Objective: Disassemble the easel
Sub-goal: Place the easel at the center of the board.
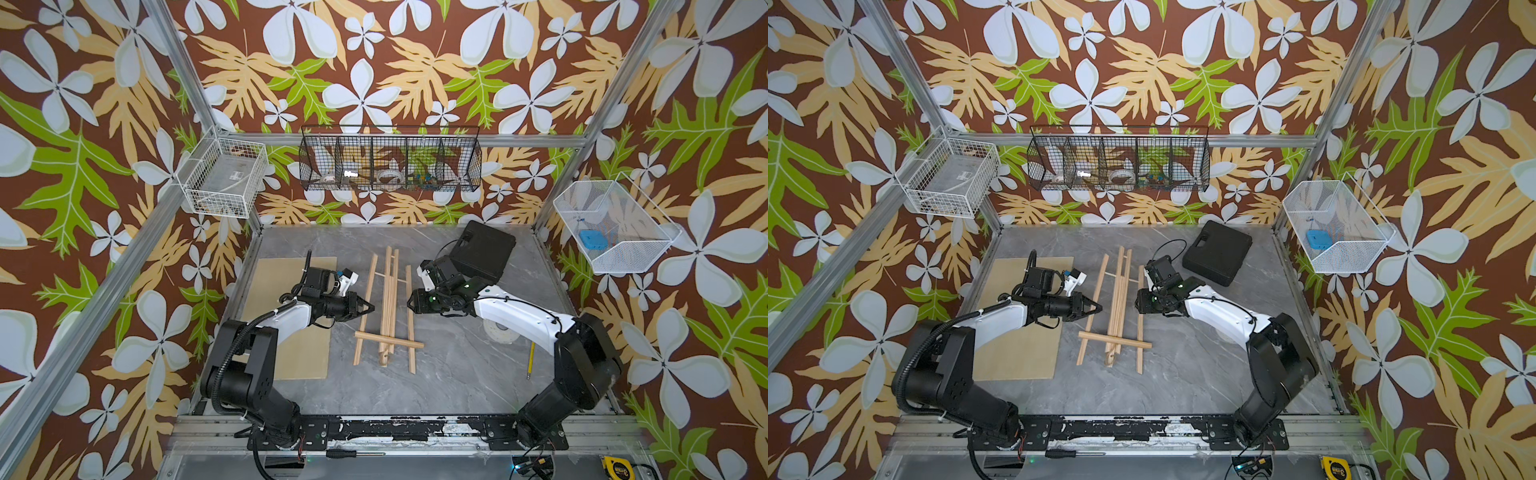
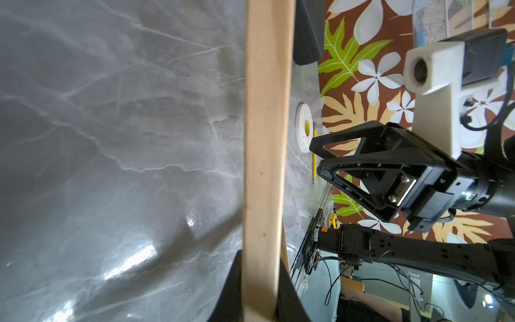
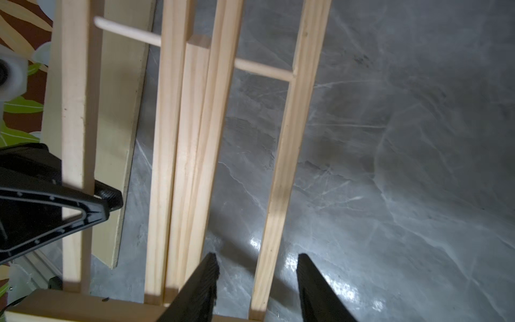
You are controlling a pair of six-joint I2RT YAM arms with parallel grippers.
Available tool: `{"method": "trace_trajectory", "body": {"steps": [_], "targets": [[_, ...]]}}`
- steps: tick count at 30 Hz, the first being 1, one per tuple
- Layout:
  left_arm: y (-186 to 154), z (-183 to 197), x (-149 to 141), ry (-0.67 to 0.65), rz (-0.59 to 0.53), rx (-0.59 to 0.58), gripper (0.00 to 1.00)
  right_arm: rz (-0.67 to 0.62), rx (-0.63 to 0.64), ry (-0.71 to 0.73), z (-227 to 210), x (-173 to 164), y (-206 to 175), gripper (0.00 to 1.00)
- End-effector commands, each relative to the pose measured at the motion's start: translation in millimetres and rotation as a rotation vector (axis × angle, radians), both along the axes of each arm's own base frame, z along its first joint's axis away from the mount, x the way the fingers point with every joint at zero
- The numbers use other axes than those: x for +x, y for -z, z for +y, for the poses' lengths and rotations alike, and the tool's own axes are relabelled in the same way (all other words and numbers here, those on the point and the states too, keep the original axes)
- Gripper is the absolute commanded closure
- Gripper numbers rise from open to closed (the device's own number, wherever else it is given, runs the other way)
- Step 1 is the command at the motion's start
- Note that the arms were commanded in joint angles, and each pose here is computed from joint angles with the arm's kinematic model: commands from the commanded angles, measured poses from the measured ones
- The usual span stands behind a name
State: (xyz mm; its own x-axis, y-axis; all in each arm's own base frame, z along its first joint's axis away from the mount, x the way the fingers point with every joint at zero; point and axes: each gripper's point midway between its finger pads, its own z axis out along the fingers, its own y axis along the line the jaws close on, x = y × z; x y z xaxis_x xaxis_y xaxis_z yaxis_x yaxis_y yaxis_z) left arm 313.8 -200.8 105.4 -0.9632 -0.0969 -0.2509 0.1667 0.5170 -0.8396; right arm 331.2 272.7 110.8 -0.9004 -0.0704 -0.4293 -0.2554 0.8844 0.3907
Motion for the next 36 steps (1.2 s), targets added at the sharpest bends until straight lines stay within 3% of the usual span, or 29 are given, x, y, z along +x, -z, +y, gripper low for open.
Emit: {"method": "trace_trajectory", "body": {"steps": [1,11,21,31,36], "targets": [[18,9,0,-0.018,0.016,0.060,1.00,-0.001,0.020,-0.043,12,6,11,0.51],[59,34,15,-0.140,0.074,0.203,0.99,0.059,-0.072,-0.071,14,16,66,0.59],[65,52,23,-0.233,0.057,0.304,0.70,0.100,-0.097,-0.084,16,16,93,0.66],[58,70,30,-0.248,0.018,0.420,0.61,0.094,-0.129,-0.090,12,14,96,0.71],[37,80,38,-0.259,-0.029,0.478,0.58,0.046,-0.164,-0.102,11,20,74,0.68]]}}
